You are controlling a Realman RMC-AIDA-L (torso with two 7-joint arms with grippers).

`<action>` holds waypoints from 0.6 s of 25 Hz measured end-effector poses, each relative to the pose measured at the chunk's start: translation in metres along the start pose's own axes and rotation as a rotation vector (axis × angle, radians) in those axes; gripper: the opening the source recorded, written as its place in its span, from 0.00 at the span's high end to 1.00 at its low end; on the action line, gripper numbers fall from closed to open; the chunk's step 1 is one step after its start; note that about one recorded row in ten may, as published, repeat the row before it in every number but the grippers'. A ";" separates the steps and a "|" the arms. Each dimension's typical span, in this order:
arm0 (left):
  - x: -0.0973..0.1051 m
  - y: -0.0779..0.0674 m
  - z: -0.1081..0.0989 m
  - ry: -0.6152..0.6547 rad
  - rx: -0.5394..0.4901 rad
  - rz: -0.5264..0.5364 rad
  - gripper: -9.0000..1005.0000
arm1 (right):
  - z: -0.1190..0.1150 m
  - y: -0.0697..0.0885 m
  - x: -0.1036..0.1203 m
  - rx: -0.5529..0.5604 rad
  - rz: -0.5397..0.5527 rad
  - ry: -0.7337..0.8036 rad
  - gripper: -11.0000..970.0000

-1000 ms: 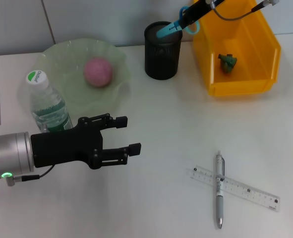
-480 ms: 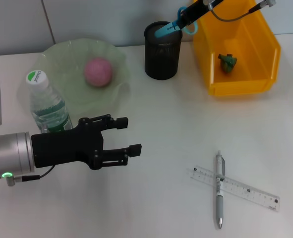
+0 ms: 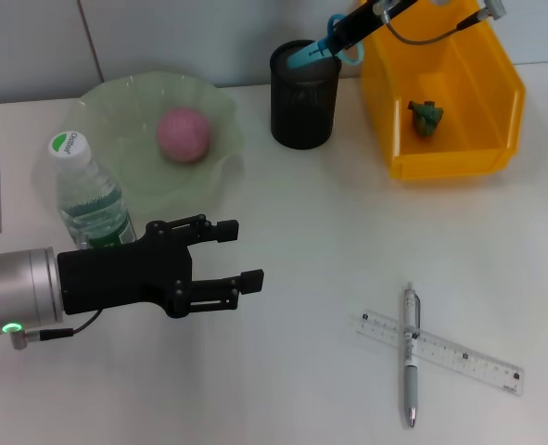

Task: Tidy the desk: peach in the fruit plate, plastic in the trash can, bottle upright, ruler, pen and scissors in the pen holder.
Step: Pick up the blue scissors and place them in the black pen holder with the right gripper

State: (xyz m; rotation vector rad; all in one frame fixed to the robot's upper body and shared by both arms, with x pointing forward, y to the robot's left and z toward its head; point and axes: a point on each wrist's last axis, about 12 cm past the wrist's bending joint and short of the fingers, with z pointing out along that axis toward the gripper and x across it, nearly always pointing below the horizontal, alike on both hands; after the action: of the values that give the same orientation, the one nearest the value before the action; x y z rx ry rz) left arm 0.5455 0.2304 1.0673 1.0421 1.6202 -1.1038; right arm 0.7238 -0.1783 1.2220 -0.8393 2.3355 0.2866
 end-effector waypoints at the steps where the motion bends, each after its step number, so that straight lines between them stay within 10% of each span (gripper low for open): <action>1: 0.000 0.000 0.000 0.000 0.000 -0.001 0.19 | 0.001 0.001 0.000 0.002 -0.003 0.000 0.90; 15: 0.001 -0.001 -0.002 0.000 0.001 -0.002 0.20 | 0.007 0.003 0.003 0.021 -0.003 -0.013 0.90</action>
State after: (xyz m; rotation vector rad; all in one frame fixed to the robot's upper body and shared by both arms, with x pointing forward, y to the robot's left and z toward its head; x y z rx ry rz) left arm 0.5445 0.2319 1.0670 1.0409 1.6212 -1.1061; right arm 0.7240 -0.1748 1.2143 -0.8284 2.3211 0.2644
